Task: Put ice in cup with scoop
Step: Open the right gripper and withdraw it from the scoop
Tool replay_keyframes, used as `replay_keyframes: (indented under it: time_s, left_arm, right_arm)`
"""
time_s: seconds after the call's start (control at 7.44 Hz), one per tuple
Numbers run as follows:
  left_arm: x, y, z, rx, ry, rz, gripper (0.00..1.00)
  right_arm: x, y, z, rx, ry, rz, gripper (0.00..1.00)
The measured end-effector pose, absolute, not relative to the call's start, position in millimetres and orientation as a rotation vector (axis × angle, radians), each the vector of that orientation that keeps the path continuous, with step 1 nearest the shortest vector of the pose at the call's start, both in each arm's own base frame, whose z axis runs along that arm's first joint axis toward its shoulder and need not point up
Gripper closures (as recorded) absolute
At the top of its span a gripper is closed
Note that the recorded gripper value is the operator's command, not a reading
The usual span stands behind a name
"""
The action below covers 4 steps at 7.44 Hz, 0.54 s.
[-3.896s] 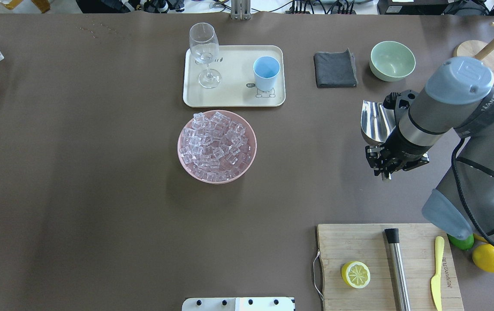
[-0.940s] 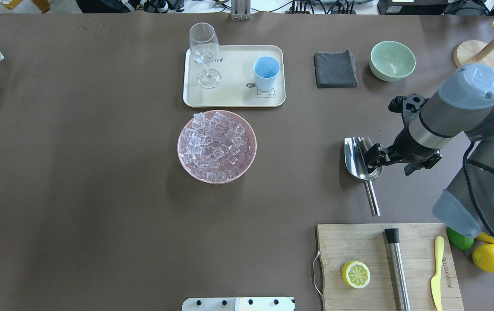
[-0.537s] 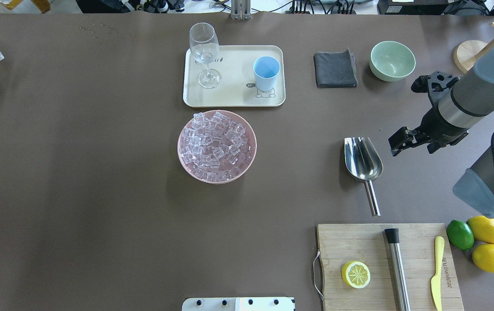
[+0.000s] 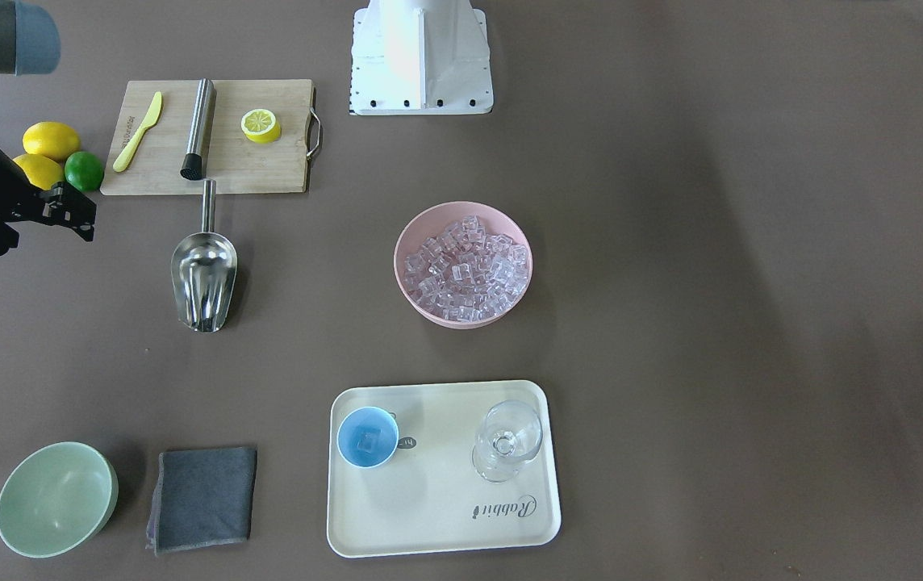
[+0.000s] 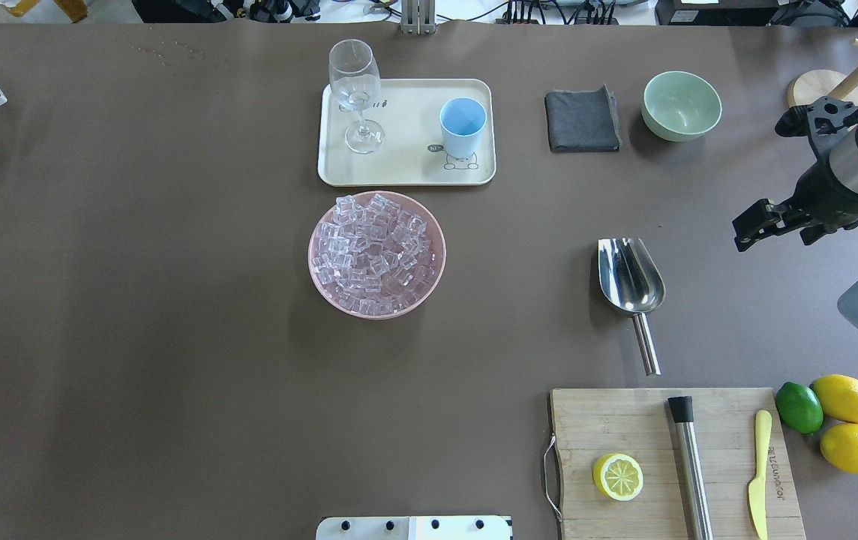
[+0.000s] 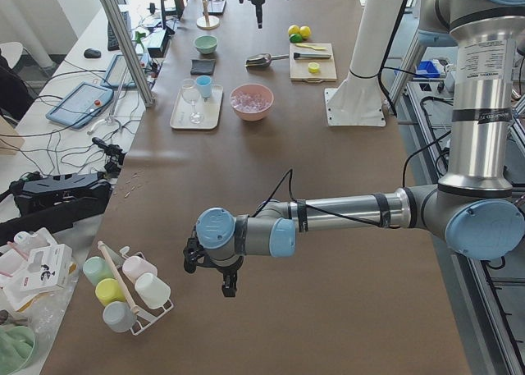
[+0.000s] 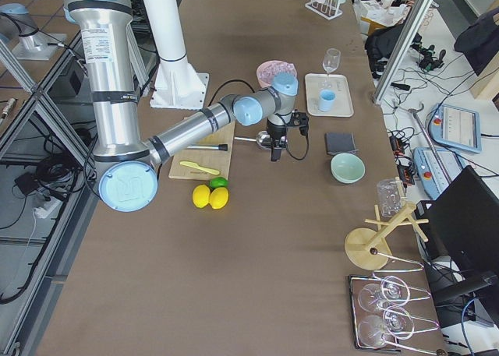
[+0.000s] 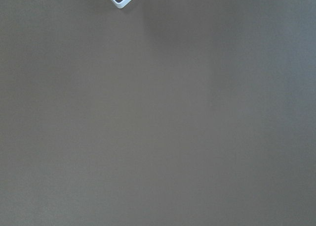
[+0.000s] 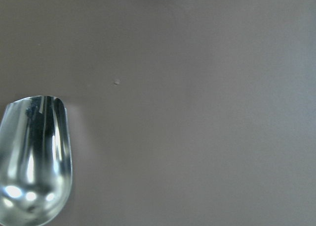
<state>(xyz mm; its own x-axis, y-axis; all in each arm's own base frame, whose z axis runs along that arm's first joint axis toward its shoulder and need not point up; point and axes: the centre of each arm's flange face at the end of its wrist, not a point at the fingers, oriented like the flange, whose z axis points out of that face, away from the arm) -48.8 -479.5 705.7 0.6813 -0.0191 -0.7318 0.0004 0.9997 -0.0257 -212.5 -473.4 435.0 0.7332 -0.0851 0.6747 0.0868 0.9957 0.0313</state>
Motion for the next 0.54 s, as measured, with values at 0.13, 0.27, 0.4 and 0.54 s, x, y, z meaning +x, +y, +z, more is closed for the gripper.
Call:
replay_keyframes:
  time_s: [0.13,0.27,0.4,0.54]
  left_arm:
    - [-49,-480,710,-0.028,0.820,-0.012,0.02]
    - [-49,-483,709,-0.018,0.822,-0.004,0.02]
    - [-48,-484,709,-0.001,0.825,0.006,0.02]
    - [-48,-483,708,0.009,0.827,0.009,0.02]
  right_arm:
    - [-196,-474,447,0.004,-0.731,-0.107,0.00]
    - [-179,-473,459,0.011,-0.722,-0.122,0.00]
    - [-160,-473,473,0.017,-0.714,-0.135,0.00]
    - [-138,-473,489,0.015,-0.712,-0.143,0.00]
